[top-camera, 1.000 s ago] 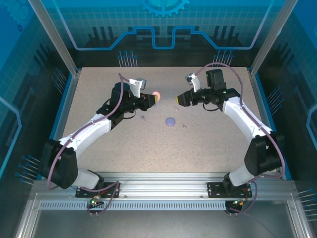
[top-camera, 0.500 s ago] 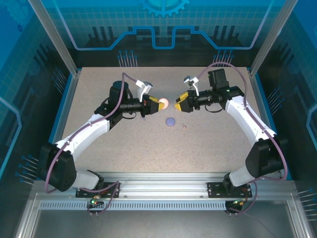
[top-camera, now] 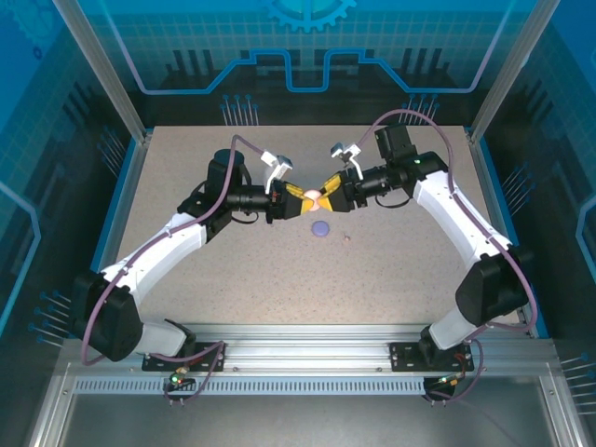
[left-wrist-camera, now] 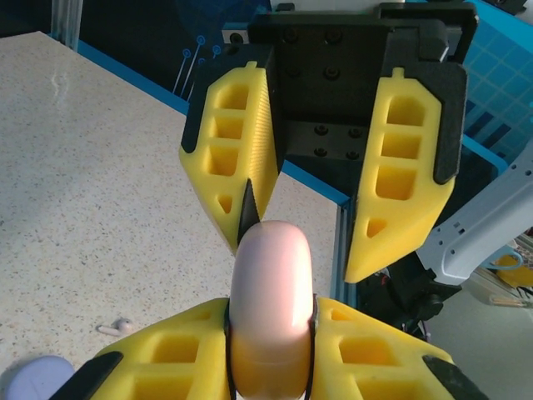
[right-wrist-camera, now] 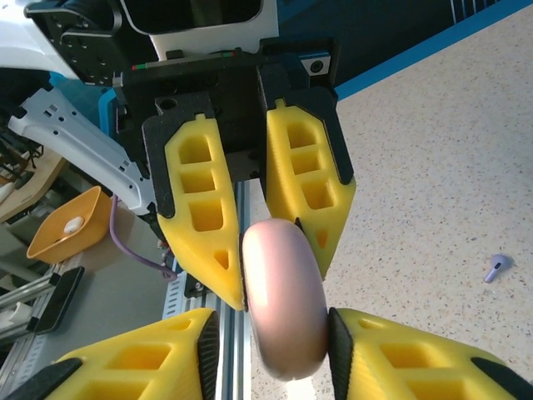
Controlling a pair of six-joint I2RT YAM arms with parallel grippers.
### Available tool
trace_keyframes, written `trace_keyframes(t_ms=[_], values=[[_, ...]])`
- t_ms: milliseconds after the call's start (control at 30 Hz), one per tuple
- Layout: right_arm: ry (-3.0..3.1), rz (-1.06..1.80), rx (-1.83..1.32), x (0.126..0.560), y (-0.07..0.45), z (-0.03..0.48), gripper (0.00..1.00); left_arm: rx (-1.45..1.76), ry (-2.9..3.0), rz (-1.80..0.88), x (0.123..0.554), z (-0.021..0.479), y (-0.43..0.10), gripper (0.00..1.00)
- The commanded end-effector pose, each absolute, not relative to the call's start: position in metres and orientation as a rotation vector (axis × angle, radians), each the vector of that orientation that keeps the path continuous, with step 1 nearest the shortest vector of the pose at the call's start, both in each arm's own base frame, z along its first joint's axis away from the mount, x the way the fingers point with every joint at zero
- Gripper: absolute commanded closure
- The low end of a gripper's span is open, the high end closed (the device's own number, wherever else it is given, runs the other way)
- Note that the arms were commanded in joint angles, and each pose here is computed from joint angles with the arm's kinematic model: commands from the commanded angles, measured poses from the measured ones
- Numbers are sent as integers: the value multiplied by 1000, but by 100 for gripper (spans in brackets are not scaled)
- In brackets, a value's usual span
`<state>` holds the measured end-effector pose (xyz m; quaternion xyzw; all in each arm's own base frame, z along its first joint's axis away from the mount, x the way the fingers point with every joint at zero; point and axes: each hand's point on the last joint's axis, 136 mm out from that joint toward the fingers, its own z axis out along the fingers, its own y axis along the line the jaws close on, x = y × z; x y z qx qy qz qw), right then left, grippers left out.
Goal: Insert the wireless bluetooth earbuds into the charging case
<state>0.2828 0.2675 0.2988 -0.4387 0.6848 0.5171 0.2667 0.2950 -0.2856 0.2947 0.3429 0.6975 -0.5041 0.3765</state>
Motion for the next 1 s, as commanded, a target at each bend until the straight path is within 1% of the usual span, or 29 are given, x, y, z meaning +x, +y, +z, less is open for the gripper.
trace_keyframes(t_ms=[0, 167, 600, 667, 733, 800, 867, 967], values=[[1815, 1445, -1226, 272, 274, 307, 61, 940, 1694, -1285, 286, 321, -288, 80], [1814, 1457, -1241, 269, 277, 306, 70, 939, 1701, -1289, 286, 320, -289, 80], [1782, 1493, -1286, 259, 285, 310, 71, 911, 1727, -1274, 292, 318, -290, 81], [1767, 1506, -1296, 255, 285, 313, 74, 898, 1737, -1268, 295, 316, -289, 81], [1762, 1498, -1296, 255, 285, 314, 75, 883, 1743, -1263, 297, 317, -289, 78], [1752, 1496, -1290, 255, 283, 317, 76, 866, 1747, -1261, 299, 316, -289, 69], [1735, 1504, -1273, 257, 281, 321, 77, 853, 1748, -1262, 300, 315, -288, 63], [1726, 1499, -1247, 261, 278, 326, 77, 832, 1747, -1274, 302, 314, -289, 62]])
